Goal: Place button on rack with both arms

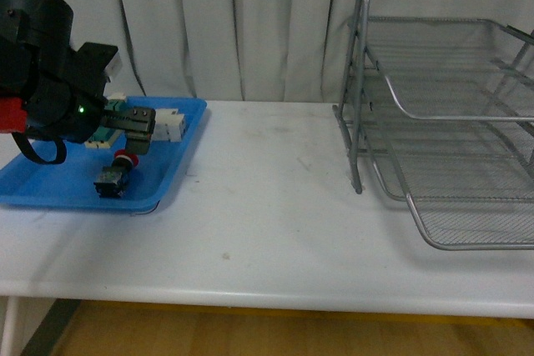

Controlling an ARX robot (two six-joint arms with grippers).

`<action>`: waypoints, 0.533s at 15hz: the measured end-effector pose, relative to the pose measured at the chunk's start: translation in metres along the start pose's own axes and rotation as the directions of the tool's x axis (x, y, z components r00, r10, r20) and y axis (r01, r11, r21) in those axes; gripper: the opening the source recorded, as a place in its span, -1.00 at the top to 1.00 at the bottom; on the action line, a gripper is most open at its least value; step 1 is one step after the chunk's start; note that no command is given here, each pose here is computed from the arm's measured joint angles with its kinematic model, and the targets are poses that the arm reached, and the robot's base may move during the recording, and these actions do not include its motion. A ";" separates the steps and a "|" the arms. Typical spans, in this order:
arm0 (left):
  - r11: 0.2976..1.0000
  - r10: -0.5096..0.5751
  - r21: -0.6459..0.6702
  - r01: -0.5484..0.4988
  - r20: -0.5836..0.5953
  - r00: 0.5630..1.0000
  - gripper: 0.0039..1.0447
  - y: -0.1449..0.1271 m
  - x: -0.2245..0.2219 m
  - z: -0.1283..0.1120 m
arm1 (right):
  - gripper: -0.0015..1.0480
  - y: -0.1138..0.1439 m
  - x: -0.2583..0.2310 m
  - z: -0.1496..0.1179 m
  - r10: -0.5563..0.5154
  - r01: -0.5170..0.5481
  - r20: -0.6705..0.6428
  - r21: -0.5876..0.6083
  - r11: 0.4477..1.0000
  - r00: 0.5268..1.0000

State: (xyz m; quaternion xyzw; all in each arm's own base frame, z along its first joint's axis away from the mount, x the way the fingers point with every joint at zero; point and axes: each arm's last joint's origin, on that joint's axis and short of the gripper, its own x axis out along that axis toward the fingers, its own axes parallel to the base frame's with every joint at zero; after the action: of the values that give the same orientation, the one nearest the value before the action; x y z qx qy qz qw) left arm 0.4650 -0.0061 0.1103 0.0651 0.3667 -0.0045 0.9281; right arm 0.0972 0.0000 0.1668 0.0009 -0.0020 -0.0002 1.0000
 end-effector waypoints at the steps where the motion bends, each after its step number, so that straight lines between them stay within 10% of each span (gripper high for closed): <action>1: 1.000 0.001 -0.004 -0.001 -0.034 0.999 -0.88 0.003 0.004 -0.002 | -0.87 0.000 0.000 0.000 0.000 0.000 0.000 0.000 1.000 1.000; 8: 0.996 -0.073 -0.061 0.064 -0.162 0.984 -0.88 0.012 0.021 -0.023 | -0.87 0.000 0.000 0.000 0.000 0.000 0.000 0.000 1.000 1.000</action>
State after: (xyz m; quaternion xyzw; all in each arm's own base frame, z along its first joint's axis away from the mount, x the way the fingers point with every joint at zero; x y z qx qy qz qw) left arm 0.4652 0.0091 0.0803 0.0268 0.4437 -0.0207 0.8956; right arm 0.0972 0.0000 0.1668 0.0009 -0.0022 -0.0002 1.0000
